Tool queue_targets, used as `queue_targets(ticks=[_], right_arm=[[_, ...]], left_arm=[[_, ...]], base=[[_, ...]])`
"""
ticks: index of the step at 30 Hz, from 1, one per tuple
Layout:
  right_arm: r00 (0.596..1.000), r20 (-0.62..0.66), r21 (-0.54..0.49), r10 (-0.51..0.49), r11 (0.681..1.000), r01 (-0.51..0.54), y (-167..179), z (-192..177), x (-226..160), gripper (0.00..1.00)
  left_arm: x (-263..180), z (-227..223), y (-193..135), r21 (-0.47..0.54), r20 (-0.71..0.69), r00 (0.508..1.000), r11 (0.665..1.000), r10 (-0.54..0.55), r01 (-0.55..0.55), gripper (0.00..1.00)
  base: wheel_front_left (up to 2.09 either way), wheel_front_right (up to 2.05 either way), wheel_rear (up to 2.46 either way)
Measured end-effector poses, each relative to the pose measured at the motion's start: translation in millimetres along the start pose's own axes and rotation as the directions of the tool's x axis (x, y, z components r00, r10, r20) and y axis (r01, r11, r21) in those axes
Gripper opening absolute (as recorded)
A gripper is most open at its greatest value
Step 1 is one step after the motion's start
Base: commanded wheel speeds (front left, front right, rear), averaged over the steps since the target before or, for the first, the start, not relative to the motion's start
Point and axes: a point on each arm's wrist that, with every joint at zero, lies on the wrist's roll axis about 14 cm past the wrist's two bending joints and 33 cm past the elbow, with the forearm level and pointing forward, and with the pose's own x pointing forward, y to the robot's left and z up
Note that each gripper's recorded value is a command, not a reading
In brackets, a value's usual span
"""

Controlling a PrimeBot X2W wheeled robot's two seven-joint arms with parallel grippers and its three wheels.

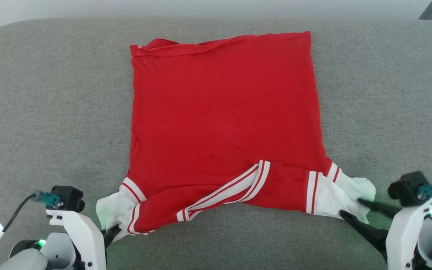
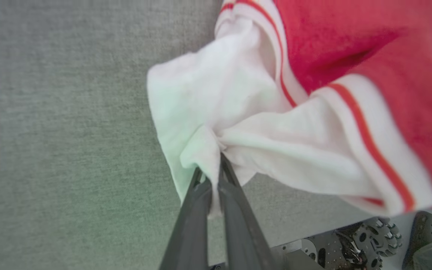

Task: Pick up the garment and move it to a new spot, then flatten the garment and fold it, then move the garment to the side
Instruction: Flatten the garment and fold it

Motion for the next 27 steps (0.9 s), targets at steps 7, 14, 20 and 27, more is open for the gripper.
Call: queue_targets(ticks=[7, 14, 20, 27], right_arm=[[0.987, 0.160, -0.015, -0.031, 0.999, 0.034, -4.1, 69.0, -9.0, 1.00], [0.930, 0.346, -0.031, -0.121, 0.990, 0.141, -21.5, 148.3, -0.8, 1.00], [0.907, 0.398, -0.048, -0.140, 0.984, 0.173, -34.2, 207.0, 41.5, 1.00], [0.925, 0.320, -0.025, -0.203, 0.975, 0.223, -70.9, 232.7, 100.3, 1.00]], left_arm=[[2.2, 11.9, -6.8, -0.018, 0.078, 0.997, 0.999, -0.025, 0.027, 0.00], [10.7, 16.8, -15.8, 0.012, 0.082, 0.995, 0.998, -0.061, 0.060, 0.00], [19.7, 24.4, -16.2, 0.015, 0.084, 0.994, 0.997, -0.076, 0.075, 0.00], [29.0, 29.5, -17.2, 0.011, 0.094, 0.991, 0.996, -0.093, 0.092, 0.00]], base=[[0.00, 0.00, 0.00], [0.00, 0.00, 0.00], [0.00, 0.00, 0.00], [0.00, 0.00, 0.00]])
